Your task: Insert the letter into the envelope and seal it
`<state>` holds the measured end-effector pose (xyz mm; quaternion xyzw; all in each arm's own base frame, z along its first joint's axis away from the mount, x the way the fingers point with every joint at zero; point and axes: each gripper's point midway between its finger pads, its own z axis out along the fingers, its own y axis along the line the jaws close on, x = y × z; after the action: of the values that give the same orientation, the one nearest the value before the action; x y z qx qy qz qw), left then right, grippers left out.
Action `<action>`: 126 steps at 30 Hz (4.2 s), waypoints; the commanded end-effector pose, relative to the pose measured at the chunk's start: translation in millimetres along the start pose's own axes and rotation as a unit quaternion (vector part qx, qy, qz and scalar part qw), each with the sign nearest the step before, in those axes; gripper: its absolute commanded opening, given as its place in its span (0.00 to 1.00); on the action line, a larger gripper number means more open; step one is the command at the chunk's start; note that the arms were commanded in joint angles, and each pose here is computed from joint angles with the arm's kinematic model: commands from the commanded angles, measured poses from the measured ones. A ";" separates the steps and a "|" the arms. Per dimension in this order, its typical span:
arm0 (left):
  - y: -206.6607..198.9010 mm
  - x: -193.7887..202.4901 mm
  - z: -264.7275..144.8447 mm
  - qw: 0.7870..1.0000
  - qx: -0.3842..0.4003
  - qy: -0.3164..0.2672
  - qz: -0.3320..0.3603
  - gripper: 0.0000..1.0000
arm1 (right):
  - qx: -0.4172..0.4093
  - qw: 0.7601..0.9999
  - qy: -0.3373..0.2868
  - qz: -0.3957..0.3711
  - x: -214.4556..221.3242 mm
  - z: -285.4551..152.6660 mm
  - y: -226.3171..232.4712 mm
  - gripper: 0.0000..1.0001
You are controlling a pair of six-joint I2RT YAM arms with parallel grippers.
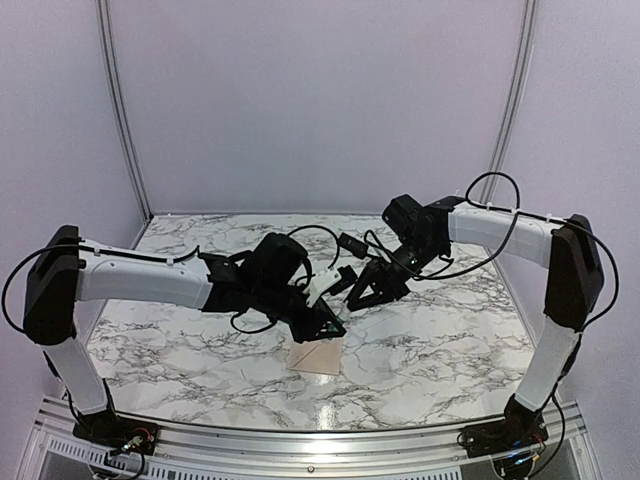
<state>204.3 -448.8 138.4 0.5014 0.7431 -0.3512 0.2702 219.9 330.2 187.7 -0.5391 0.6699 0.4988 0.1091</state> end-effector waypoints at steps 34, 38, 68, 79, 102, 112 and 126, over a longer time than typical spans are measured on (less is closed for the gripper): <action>17.7 -60.9 -15.5 0.991 -0.072 -0.112 0.016 0.00 | 0.083 0.994 0.073 0.009 23.7 34.7 -17.2 0.11; 26.3 -53.1 -15.3 0.990 -0.096 -0.102 0.016 0.00 | 0.098 0.993 0.070 0.007 14.4 25.7 -22.5 0.12; -24.0 -78.5 -58.3 0.975 0.029 -0.221 -0.016 0.00 | 0.012 0.965 -0.181 -0.188 -70.3 -64.5 63.5 0.85; -28.1 -88.9 -55.4 0.969 0.044 -0.243 -0.006 0.00 | -0.063 0.971 -0.184 -0.142 -78.6 -38.2 70.5 0.58; -24.8 -111.0 -48.1 0.965 0.042 -0.258 0.011 0.00 | -0.075 0.976 -0.179 -0.101 -74.3 -27.5 55.8 0.20; -22.8 -110.5 -41.5 0.966 0.044 -0.253 0.004 0.00 | -0.061 0.976 -0.180 -0.107 -76.5 -30.8 57.0 0.04; 29.8 -141.3 -71.5 0.917 -0.152 -0.361 -0.069 0.00 | 0.210 0.960 -0.185 0.026 -38.6 -29.3 -46.2 0.00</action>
<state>245.8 -470.7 216.1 0.3327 0.7144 -0.4029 0.4654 252.6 344.6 248.3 -0.4559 0.6532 0.4966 0.3447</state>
